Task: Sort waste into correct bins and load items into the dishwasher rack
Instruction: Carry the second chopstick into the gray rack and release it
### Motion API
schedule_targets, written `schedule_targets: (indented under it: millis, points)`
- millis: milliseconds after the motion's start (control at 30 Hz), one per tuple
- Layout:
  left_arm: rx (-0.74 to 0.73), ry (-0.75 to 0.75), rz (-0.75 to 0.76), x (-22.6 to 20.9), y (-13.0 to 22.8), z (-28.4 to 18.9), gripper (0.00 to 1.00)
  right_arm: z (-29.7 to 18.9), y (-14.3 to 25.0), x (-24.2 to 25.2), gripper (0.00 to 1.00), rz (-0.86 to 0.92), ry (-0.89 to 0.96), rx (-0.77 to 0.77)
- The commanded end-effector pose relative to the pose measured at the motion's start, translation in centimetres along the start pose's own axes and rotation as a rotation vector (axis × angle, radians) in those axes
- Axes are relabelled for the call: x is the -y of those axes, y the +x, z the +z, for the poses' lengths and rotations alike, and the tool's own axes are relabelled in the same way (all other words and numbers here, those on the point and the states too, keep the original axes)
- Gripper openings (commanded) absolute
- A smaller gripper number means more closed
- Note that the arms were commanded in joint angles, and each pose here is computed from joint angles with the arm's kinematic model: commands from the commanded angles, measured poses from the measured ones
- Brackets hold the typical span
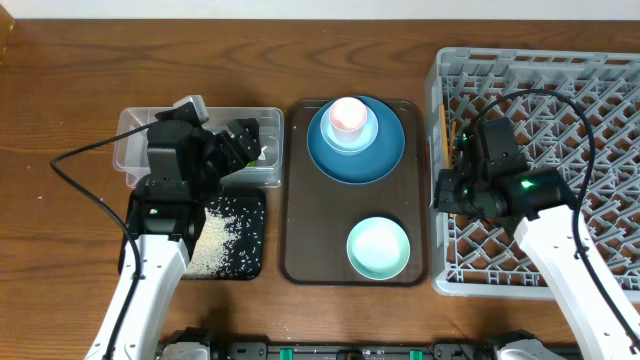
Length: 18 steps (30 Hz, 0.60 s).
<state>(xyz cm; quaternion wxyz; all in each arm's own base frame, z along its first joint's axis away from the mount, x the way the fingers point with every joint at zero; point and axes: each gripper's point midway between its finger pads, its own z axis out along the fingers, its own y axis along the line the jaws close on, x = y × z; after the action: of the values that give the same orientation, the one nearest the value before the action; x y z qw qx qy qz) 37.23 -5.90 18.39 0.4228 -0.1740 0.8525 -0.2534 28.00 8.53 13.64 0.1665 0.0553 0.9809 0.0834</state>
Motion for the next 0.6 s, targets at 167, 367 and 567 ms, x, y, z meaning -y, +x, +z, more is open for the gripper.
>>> schedule_targets:
  millis: [167, 367, 567]
  points:
    - [0.009, -0.003, 0.015, 0.0, -0.2, -0.2, 0.89, -0.5, -0.3, 1.4, 0.01, -0.065, 0.076, 0.018]
    - [0.009, -0.003, 0.015, 0.0, -0.2, -0.2, 0.89, -0.5, -0.3, 2.4, 0.01, -0.065, 0.129, 0.018]
    - [0.009, -0.003, 0.015, 0.0, -0.2, -0.2, 0.89, -0.5, -0.3, 2.5, 0.01, -0.066, 0.136, 0.018]
